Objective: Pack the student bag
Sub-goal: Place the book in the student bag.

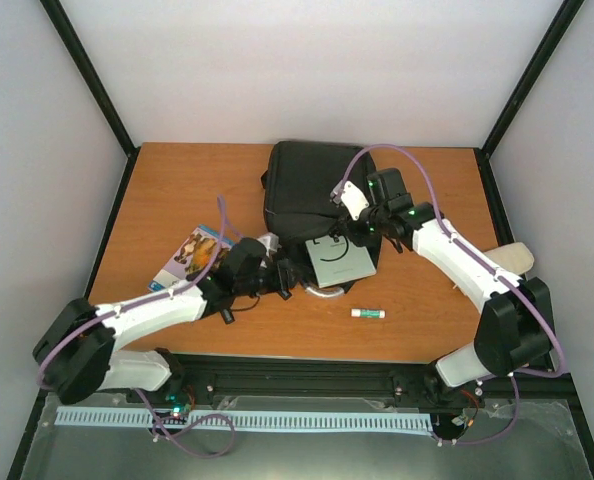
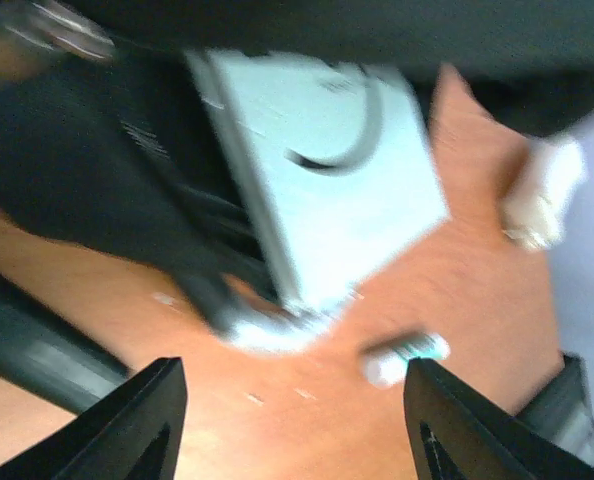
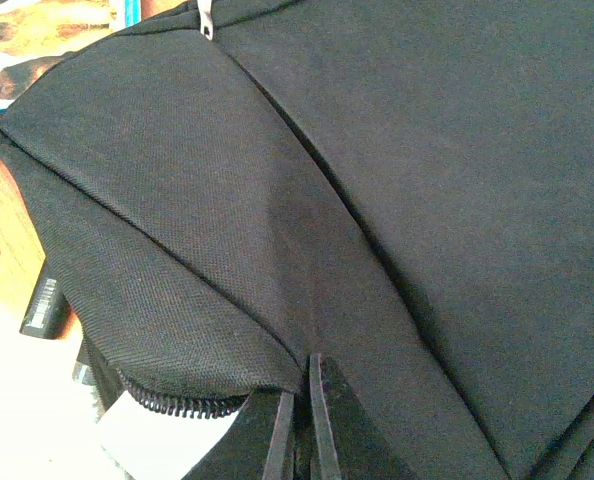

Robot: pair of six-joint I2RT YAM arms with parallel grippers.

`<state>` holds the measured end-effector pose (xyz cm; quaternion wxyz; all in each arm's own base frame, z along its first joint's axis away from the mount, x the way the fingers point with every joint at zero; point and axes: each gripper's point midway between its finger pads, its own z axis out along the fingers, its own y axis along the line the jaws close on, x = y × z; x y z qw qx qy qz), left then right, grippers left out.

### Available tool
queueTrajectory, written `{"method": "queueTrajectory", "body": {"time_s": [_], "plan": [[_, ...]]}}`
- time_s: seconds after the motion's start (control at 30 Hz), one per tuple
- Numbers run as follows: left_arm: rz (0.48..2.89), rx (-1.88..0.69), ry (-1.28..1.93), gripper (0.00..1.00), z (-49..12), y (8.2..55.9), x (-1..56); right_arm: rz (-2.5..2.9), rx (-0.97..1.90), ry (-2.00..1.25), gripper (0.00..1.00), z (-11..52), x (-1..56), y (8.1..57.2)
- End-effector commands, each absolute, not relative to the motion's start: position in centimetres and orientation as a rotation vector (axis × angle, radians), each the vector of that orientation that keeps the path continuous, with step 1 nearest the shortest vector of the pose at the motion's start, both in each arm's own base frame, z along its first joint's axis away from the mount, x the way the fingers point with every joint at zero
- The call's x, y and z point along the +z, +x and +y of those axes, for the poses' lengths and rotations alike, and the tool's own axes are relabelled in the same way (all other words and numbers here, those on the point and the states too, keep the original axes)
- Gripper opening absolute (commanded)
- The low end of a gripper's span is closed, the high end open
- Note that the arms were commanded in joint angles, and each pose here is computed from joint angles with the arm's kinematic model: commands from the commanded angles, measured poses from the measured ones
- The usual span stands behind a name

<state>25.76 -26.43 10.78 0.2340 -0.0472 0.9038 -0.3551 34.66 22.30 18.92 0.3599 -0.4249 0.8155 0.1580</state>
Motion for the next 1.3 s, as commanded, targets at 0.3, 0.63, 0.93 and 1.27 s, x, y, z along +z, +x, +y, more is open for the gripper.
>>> {"method": "queueTrajectory", "body": {"time_s": [0.3,0.63,0.93,1.27], "plan": [[2.344,-1.075,0.193,0.01,-35.9,20.6,11.0,1.970,0.459,-1.009,0.03,22.7,22.4,35.2],[2.355,-0.919,0.134,0.01,-38.8,23.9,6.7,1.935,0.504,-1.004,0.03,22.7,23.7,34.4],[2.265,-0.772,-0.083,0.01,-37.4,27.6,6.0,1.916,0.576,-1.006,0.03,22.6,24.6,33.6],[2.146,-0.801,-0.189,0.01,-36.7,30.5,8.1,1.948,0.626,-1.021,0.03,23.0,23.6,33.4]]}}
